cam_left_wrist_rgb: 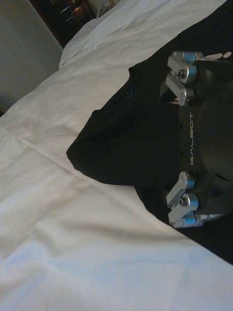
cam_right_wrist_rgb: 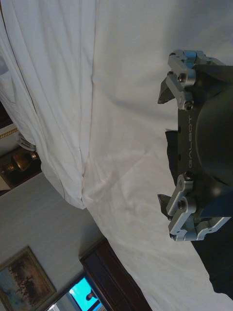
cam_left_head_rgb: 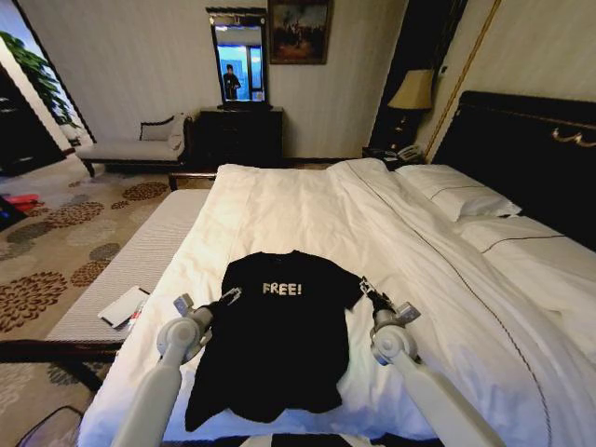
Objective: Fold the clothes on the bed.
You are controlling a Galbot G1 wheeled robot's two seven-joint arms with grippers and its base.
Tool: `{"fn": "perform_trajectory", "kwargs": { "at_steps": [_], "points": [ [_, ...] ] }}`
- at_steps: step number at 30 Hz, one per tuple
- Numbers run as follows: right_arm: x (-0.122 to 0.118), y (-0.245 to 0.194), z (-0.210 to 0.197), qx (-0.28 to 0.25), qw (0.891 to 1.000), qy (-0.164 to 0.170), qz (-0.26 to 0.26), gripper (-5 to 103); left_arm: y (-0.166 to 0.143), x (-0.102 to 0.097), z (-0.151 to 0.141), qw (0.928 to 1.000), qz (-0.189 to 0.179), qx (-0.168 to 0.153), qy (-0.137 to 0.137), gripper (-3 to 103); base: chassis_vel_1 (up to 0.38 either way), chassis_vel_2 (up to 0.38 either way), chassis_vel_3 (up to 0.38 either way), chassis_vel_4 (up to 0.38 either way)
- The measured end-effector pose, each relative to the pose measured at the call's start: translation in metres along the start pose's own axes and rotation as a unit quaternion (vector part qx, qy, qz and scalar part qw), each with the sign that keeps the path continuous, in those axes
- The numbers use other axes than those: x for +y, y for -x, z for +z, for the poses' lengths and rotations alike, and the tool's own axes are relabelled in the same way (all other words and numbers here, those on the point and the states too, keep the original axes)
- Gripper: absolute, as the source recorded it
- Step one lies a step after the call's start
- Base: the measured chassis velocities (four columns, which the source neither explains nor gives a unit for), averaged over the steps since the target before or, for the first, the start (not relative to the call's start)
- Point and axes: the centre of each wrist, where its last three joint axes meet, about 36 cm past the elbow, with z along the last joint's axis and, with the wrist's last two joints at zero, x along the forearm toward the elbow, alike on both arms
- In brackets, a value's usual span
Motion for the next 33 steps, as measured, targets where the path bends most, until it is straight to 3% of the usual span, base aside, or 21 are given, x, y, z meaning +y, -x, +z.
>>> {"fn": "perform_trajectory", "kwargs": {
  "at_steps": [2, 5, 6, 8, 10, 12, 14, 15, 19, 21, 24, 30, 33],
  "points": [
    [-0.003, 0.001, 0.000, 0.001, 1.000, -0.002, 0.002, 100, 0.001, -0.001, 0.002, 1.0000, 0.001, -0.003, -0.002, 81, 0.000, 0.000, 0.000, 0.000],
    [-0.005, 0.002, 0.000, 0.002, 1.000, -0.003, 0.003, 100, 0.002, -0.001, 0.002, 1.0000, 0.001, -0.005, -0.004, 76, 0.000, 0.000, 0.000, 0.000],
    [-0.006, 0.002, 0.000, 0.002, 1.000, -0.003, 0.003, 100, 0.002, -0.001, 0.002, 1.0000, 0.002, -0.006, -0.005, 64, 0.000, 0.000, 0.000, 0.000],
    [-0.006, 0.002, 0.000, 0.002, 1.000, -0.003, 0.003, 100, 0.002, -0.001, 0.002, 1.0000, 0.001, -0.007, -0.006, 64, 0.000, 0.000, 0.000, 0.000],
    [-0.006, 0.003, 0.000, 0.001, 1.000, -0.003, 0.004, 100, 0.002, 0.000, 0.003, 1.0000, 0.000, -0.008, -0.005, 48, 0.000, 0.000, 0.000, 0.000],
    [-0.007, 0.003, 0.000, 0.001, 1.000, -0.003, 0.004, 100, 0.002, 0.000, 0.003, 1.0000, -0.001, -0.009, -0.004, 48, 0.000, 0.000, 0.000, 0.000],
    [-0.007, 0.004, 0.001, 0.001, 1.000, -0.003, 0.005, 100, 0.001, 0.001, 0.003, 0.9999, -0.003, -0.011, -0.004, 38, 0.000, 0.000, 0.000, 0.000],
    [-0.007, 0.004, 0.001, 0.001, 1.000, -0.003, 0.005, 100, 0.001, 0.001, 0.003, 0.9999, -0.003, -0.011, -0.004, 38, 0.000, 0.000, 0.000, 0.000],
    [-0.008, 0.004, 0.003, 0.002, 1.000, -0.003, 0.006, 100, -0.002, 0.002, -0.001, 0.9998, -0.005, -0.020, -0.005, 16, 0.000, 0.000, 0.000, 0.000],
    [-0.008, 0.003, 0.003, 0.002, 1.000, -0.003, 0.006, 100, -0.003, 0.003, -0.002, 0.9997, -0.005, -0.022, -0.005, 16, 0.000, 0.000, 0.000, 0.000],
    [-0.005, 0.001, 0.004, 0.002, 1.000, -0.001, 0.003, 100, -0.011, 0.005, -0.013, 0.9993, -0.006, -0.036, -0.002, 2, 0.000, 0.000, 0.000, 0.000],
    [-0.003, -0.002, 0.005, 0.001, 1.000, -0.001, -0.001, 100, -0.020, 0.012, -0.031, 0.9984, -0.012, -0.055, 0.003, 2, 0.000, 0.000, 0.000, 0.000],
    [-0.001, -0.005, 0.007, 0.002, 1.000, 0.000, -0.002, 100, -0.027, 0.020, -0.055, 0.9966, -0.020, -0.080, 0.009, 2, 0.000, 0.000, 0.000, 0.000]
  ]
}}
